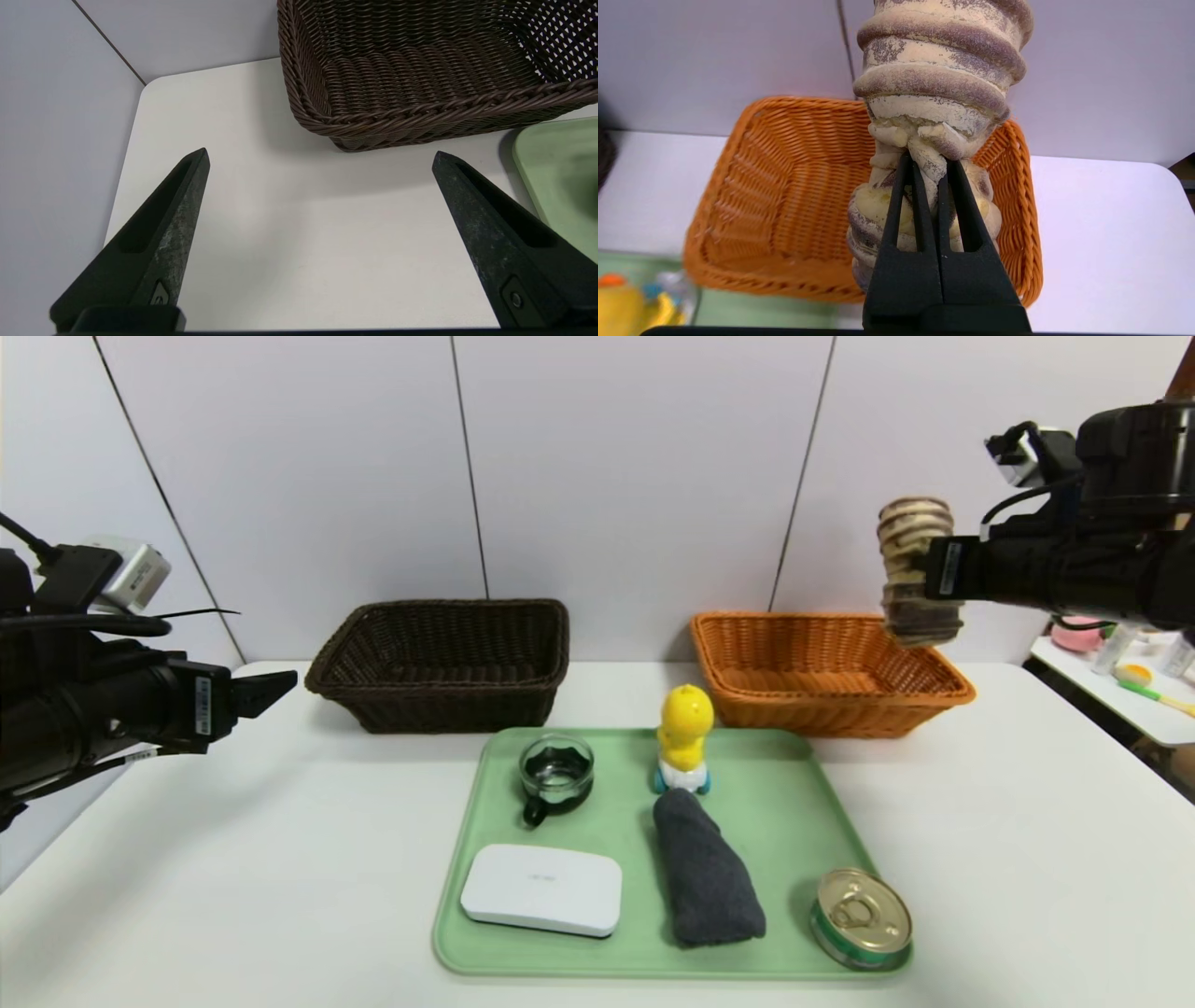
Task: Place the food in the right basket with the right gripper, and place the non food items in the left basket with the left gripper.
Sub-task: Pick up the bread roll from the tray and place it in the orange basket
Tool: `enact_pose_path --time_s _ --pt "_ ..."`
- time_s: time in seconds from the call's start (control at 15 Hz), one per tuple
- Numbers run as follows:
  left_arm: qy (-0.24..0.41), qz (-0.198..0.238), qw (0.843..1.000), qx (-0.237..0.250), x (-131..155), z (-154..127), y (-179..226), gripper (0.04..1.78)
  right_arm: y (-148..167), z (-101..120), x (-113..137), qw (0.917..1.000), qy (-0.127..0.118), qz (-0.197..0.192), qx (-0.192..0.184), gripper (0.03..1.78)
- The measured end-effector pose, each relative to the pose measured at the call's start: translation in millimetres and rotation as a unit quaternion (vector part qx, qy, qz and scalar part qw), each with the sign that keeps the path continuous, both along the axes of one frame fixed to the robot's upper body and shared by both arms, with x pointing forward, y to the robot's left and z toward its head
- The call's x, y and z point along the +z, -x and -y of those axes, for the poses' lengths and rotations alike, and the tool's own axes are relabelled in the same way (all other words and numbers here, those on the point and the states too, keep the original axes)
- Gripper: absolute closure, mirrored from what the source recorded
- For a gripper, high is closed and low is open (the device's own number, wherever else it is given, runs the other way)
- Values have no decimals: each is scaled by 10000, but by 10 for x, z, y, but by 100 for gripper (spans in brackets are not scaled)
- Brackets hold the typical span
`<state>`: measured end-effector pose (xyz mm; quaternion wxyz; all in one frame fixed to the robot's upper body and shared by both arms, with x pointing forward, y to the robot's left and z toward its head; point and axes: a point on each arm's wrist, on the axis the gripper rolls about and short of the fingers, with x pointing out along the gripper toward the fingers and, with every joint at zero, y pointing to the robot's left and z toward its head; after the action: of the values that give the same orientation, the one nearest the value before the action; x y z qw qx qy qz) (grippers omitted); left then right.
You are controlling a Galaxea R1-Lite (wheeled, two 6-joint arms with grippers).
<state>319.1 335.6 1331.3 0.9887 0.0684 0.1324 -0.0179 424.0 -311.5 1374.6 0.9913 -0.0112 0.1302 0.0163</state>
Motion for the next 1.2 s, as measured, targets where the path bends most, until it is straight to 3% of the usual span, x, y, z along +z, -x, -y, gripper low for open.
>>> enact_pose_path --time_s 0.27,0.47,0.6,1.07,1.2 --pt "8 -11 10000 0 -5 1 -5 13 -388 136 -389 9990 121 -112 -415 176" --pt "5 -43 10000 1 -20 0 -12 13 -635 150 -616 9987 177 99 -469 176" --pt "1 -65 10000 -2 -30 0 -22 13 -728 149 -753 9986 252 36 -457 176" --pt "4 -154 9999 7 -75 -1 -40 13 -867 129 -968 9987 269 -67 -435 176" --pt "6 -179 9998 6 -86 0 -52 13 -886 125 -977 9987 262 5 -434 138"
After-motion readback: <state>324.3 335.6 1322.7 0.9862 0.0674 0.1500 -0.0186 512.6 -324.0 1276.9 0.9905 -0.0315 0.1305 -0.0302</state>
